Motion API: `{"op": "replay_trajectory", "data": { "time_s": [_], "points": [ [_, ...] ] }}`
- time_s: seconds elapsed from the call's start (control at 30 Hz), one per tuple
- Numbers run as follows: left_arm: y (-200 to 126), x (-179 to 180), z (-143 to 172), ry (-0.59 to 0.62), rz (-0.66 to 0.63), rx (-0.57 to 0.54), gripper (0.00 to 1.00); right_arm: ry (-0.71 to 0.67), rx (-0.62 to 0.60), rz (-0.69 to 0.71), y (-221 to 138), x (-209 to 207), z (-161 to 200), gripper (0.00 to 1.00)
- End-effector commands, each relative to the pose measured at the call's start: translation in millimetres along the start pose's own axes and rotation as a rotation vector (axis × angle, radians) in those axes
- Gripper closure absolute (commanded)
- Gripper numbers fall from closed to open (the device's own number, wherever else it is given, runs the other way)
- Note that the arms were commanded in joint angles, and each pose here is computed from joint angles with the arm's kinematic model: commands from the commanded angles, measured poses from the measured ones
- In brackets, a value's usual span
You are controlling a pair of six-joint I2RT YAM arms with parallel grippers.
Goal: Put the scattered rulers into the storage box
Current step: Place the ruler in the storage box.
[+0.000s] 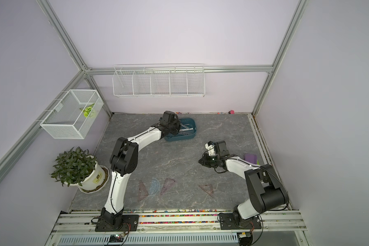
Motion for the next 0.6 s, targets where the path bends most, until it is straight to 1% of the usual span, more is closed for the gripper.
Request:
{"op": "replay_trajectory", "data": {
  "time_s": [0.0, 0.27, 0.4, 0.57],
  "points": [
    [1, -17, -8, -0.037, 0.029, -0.042, 1.0, -0.011, -0.002, -0.014, -2, 1, 4, 0.99],
    [19, -7, -3, -0.056, -0.016, -0.039, 1.0, -0.008, -0.003, -0.016, 0, 0, 4, 0.99],
    [24, -7, 0, -0.051, -0.018, -0.035, 0.94, -0.004, 0.003, -0.015, 2, -2, 5, 0.99],
    [23, -6, 6, -0.043, -0.017, -0.029, 0.83, -0.003, 0.004, -0.013, 3, -3, 4, 0.99]
  ]
}}
Point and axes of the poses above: each gripper's point midway between its finger pads, its own y axis out along the fingers, its own x axis along the line the jaws close on, z = x × y, the point moved 5 cm from there along -y, back along the fingers, and after that the axes turned 9 degrees about y, right-handed, at the moved point
